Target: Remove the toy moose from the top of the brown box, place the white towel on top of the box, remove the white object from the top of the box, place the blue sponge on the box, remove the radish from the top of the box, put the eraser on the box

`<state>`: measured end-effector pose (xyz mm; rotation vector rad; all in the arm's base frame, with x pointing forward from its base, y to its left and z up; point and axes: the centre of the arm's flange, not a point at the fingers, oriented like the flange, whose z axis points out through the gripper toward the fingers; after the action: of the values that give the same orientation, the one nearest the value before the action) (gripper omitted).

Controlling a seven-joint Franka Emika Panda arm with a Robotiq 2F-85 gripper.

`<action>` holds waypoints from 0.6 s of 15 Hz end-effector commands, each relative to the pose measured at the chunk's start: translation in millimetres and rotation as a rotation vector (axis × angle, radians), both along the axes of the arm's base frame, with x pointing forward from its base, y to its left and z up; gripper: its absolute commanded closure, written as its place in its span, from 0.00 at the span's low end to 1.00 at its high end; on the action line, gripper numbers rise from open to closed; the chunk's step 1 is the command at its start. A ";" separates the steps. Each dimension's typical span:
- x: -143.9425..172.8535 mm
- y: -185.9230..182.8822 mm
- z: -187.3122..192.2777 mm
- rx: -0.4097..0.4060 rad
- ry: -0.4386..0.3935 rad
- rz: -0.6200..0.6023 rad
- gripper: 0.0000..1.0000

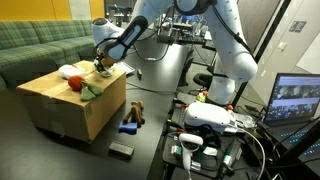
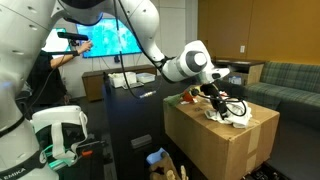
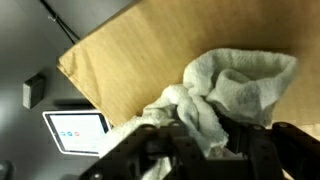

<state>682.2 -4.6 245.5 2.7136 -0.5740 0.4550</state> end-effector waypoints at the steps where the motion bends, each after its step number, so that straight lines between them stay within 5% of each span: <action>1: 21.9 7.9 14.1 -0.036 0.010 -0.011 0.41; 6: 18.8 39.5 65.5 -0.029 0.020 0.043 0.03; 9: 18.3 70.9 96.2 -0.029 0.013 0.074 0.00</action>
<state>700.1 37.6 302.3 2.7061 -0.5153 0.4557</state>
